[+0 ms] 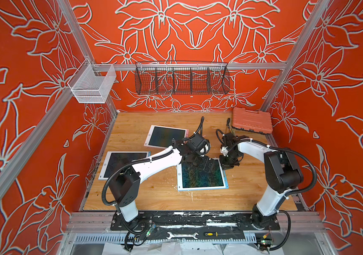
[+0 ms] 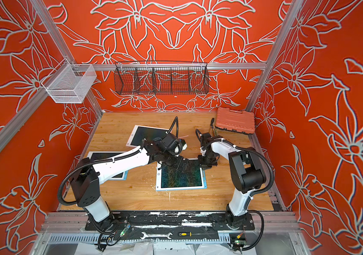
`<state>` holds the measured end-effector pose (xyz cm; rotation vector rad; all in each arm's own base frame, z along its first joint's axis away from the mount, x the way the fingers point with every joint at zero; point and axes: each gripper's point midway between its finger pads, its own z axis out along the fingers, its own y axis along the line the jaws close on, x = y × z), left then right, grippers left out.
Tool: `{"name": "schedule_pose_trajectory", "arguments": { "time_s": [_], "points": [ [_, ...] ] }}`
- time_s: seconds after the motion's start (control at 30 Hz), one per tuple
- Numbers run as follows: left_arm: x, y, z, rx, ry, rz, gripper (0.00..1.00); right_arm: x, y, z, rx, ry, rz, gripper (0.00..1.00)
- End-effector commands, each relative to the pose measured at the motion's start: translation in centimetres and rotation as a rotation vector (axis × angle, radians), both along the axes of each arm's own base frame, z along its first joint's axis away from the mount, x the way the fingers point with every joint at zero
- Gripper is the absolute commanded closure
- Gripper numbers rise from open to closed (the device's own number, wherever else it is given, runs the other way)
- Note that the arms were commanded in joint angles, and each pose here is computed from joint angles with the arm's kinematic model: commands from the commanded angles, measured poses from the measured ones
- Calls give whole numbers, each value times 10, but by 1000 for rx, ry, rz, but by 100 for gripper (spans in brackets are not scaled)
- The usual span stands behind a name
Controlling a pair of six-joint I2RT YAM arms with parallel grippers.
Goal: Place the stylus back onto the writing tablet
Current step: Place the stylus on the writing tablet.
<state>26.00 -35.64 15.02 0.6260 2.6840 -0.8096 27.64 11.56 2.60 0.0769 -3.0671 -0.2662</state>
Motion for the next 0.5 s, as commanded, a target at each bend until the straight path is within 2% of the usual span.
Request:
{"name": "schedule_pose_trajectory", "arguments": {
  "time_s": [0.0, 0.47],
  "points": [
    [0, 1, 13, -29, -14, -3, 3, -2, -2, -2, -30, 21, 20, 100],
    [1, 1, 13, -32, -15, -2, 3, -3, -3, -4, -49, 29, 27, 98]
  ]
}}
